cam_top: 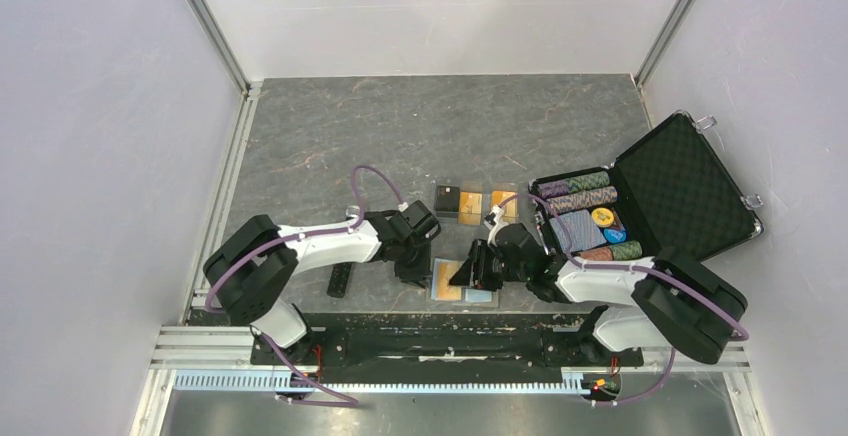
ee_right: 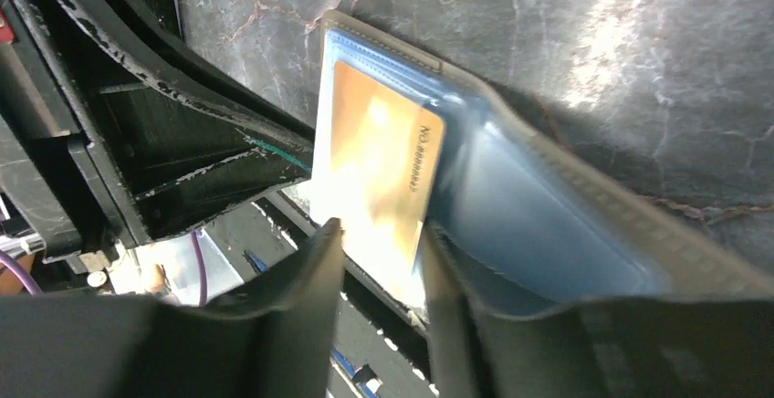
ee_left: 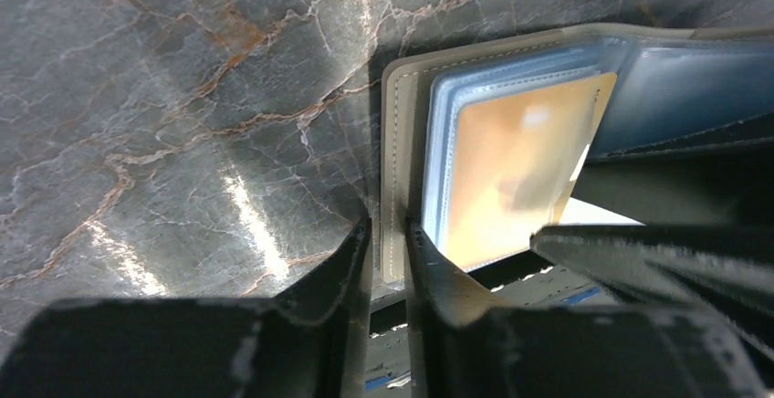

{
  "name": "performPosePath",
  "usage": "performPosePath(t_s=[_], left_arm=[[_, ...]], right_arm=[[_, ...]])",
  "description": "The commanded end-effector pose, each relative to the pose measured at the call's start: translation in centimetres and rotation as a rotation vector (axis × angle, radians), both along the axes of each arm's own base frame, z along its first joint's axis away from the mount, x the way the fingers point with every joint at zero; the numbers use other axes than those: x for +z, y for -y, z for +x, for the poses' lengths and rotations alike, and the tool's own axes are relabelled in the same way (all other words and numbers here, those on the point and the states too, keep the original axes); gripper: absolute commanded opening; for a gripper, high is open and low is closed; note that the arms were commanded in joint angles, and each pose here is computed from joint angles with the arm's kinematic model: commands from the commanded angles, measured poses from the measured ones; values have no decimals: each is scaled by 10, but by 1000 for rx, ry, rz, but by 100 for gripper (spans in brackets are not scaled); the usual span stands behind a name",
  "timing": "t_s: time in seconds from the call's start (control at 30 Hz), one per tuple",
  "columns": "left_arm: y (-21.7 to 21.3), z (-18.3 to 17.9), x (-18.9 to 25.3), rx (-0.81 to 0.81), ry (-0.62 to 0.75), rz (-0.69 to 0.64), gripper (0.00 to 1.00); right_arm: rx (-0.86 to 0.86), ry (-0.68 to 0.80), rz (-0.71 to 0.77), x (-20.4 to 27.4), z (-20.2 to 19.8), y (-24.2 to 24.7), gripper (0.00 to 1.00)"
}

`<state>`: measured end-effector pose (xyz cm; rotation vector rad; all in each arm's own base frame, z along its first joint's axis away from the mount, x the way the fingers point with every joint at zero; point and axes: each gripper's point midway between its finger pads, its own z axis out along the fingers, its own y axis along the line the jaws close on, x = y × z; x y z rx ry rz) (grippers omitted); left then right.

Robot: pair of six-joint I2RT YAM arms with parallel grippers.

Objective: Put the credit cards into the card holder
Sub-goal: Insert the credit card into the card holder.

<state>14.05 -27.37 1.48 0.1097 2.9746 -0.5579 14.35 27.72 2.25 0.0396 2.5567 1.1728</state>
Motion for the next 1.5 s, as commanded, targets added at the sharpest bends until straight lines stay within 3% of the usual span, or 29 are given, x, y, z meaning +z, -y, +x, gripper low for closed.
performPosePath(t_s=[0.0,0.1,0.2,0.3,0.5,0.87,1.1,1.33,1.47], left_arm=[[7,17,30,-39,112,-37,31],[1,19,42,-48,133,-52,47],[-6,24,49,-40,139,-89,55],[-6,25,50,-39,126,-158,63],[3,21,49,-4,74,-316,69],[12,28,64,-21,101,-360,64],[16,38,74,-39,124,-339,61],[17,53,92,-71,153,-309,62],[24,72,113,-73,186,-354,64]], right_arm=[[15,63,-83,10,7,5,45],[19,93,-99,21,10,7,71],[26,123,-107,34,14,6,88],[36,146,-138,41,16,10,95],[27,197,-206,49,23,21,96],[9,227,-367,42,41,47,93],[-6,214,-472,31,44,68,75],[29,77,-341,2,-1,58,45],[36,84,-297,7,-7,53,44]])
